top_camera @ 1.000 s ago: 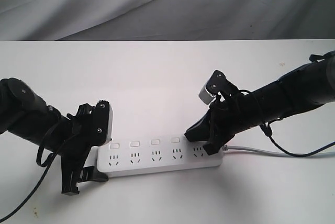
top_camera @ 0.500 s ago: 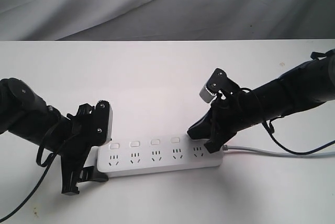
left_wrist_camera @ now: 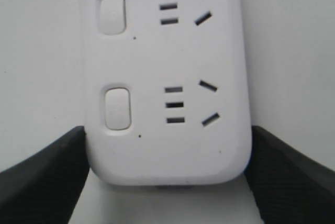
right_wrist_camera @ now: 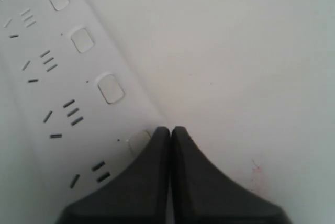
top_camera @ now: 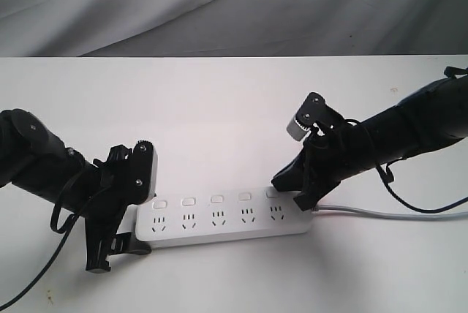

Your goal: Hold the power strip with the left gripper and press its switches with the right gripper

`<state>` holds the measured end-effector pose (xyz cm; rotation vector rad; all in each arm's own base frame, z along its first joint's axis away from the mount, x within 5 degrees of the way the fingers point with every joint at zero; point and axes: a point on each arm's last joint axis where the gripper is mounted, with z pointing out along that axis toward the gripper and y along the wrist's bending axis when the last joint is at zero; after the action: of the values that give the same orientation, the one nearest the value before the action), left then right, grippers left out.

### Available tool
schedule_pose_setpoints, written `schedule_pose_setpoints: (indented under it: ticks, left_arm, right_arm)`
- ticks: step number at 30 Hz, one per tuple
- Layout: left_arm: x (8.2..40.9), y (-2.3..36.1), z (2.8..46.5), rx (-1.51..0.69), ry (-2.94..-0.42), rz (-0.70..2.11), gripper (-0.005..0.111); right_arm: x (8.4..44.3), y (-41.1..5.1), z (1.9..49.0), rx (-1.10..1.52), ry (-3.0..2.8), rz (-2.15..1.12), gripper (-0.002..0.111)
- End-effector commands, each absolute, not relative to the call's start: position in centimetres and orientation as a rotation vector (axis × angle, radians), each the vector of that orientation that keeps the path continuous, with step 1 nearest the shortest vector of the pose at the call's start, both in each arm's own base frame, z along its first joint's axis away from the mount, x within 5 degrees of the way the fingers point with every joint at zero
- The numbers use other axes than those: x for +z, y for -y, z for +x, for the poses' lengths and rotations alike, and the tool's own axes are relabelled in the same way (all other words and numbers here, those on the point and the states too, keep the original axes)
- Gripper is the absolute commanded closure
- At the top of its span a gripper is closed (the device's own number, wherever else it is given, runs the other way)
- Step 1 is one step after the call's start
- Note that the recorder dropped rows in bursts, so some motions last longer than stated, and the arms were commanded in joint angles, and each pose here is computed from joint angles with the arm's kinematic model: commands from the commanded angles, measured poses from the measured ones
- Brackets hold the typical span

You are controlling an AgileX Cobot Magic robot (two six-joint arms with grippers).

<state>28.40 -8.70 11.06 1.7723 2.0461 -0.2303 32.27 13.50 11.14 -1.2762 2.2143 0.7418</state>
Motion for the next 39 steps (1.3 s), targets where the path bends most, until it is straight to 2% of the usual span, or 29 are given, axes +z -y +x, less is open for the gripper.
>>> schedule_pose_setpoints:
  ticks: [1, 19, 26, 33, 36, 39]
  left_arm:
    - [11.2, 8.7, 28.6, -0.197, -2.034, 1.777, 0.052]
    - [11.2, 8.7, 28.6, -0.197, -2.034, 1.777, 0.052]
    - [11.2, 8.7, 28.6, -0.197, -2.034, 1.777, 0.052]
    - [11.2, 8.7, 28.6, -0.197, -2.034, 1.777, 0.052]
    - [11.2, 8.7, 28.6, -0.197, -2.034, 1.777, 0.052]
    - [11.2, 8.7, 28.6, -0.197, -2.034, 1.777, 0.052]
  right_arm:
    - [10.7, -13.7, 31.4, 0.771, -2.213, -1.371, 0.108]
    - [10.5, -13.7, 31.6, 0.749, -2.219, -1.365, 0.108]
    - [8.1, -14.0, 31.2, 0.748, -2.304, -1.387, 0.108]
    - [8.0, -13.9, 31.3, 0.721, -2.311, -1.389, 0.108]
    - [9.2, -14.5, 31.8, 0.793, -2.27, -1.351, 0.108]
    - [12.9, -15.4, 32.9, 0.858, -2.152, -1.285, 0.108]
